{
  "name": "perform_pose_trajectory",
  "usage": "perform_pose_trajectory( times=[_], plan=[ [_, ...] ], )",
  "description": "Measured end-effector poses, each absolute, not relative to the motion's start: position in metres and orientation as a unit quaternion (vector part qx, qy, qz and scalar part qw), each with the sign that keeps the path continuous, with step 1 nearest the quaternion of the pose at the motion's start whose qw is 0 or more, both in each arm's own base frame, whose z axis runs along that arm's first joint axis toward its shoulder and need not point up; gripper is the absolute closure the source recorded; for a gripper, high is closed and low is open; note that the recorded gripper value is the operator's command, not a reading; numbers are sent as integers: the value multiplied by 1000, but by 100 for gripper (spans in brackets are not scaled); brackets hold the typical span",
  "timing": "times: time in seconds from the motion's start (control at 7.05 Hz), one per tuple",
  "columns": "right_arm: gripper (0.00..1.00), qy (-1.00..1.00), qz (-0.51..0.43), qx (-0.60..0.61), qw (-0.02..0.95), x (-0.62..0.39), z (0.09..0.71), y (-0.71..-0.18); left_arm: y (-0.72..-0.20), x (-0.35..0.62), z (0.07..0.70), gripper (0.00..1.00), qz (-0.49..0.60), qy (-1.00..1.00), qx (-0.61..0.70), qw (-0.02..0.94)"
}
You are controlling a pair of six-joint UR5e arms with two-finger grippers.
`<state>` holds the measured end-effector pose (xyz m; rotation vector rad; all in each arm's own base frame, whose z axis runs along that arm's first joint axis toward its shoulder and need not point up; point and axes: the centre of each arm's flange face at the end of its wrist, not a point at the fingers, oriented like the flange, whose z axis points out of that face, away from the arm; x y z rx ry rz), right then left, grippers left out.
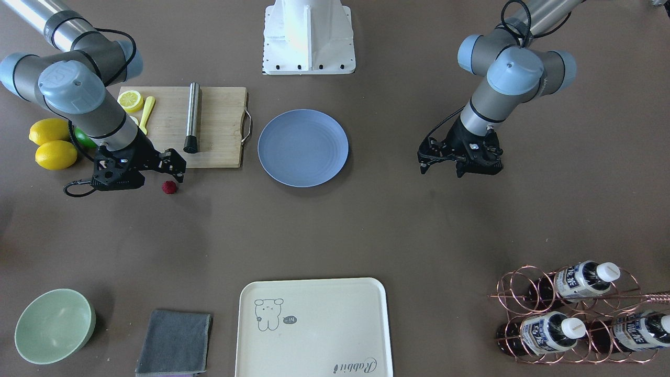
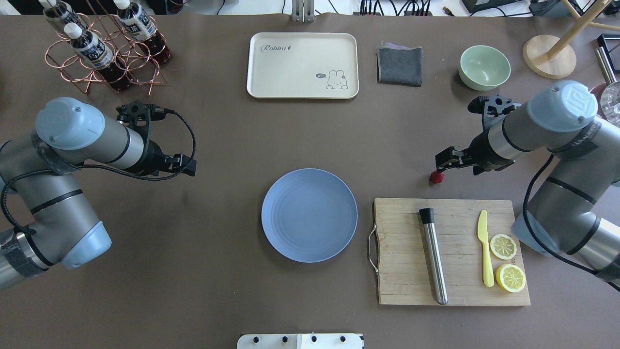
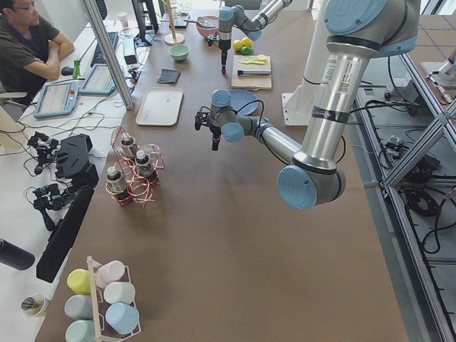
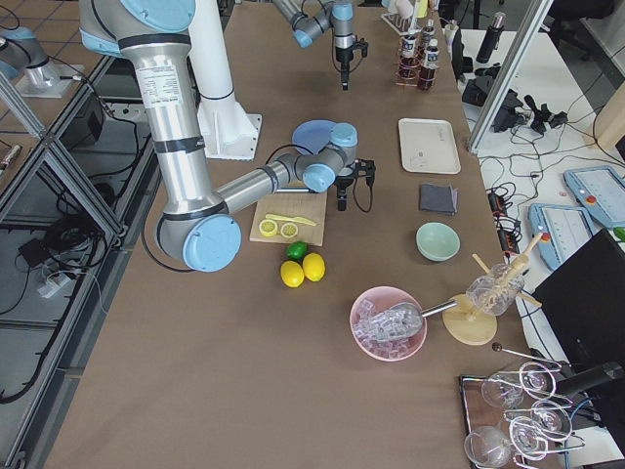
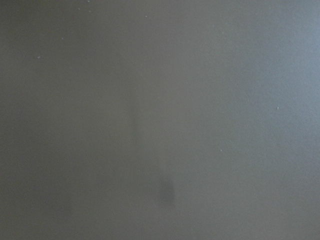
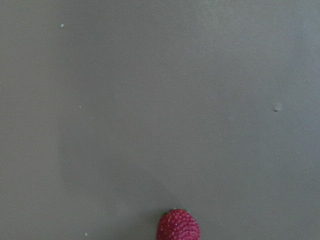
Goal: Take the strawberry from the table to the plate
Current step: 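Grasp the red strawberry with the right gripper while the left arm withdraws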
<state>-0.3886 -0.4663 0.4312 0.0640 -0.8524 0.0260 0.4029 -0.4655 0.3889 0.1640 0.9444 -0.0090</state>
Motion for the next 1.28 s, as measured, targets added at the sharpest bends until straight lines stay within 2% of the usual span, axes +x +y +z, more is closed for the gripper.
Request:
perform_pose_trajectory(
  times=[0.14, 0.57, 0.99, 1.28],
  plan=[
    [29, -410, 10, 31, 911, -397, 432, -468, -466, 402, 390, 3, -5, 453, 79, 888],
    [100, -405, 8, 27, 914, -404, 438, -471, -465, 400, 392, 3, -6, 453, 79, 888],
    [100, -410, 8, 30, 912, -401, 432, -472, -464, 399, 389, 3, -7, 454, 80, 887],
    [100, -430, 8, 41, 902, -392, 398, -469, -464, 395, 385, 3, -8, 457, 83, 885]
  ],
)
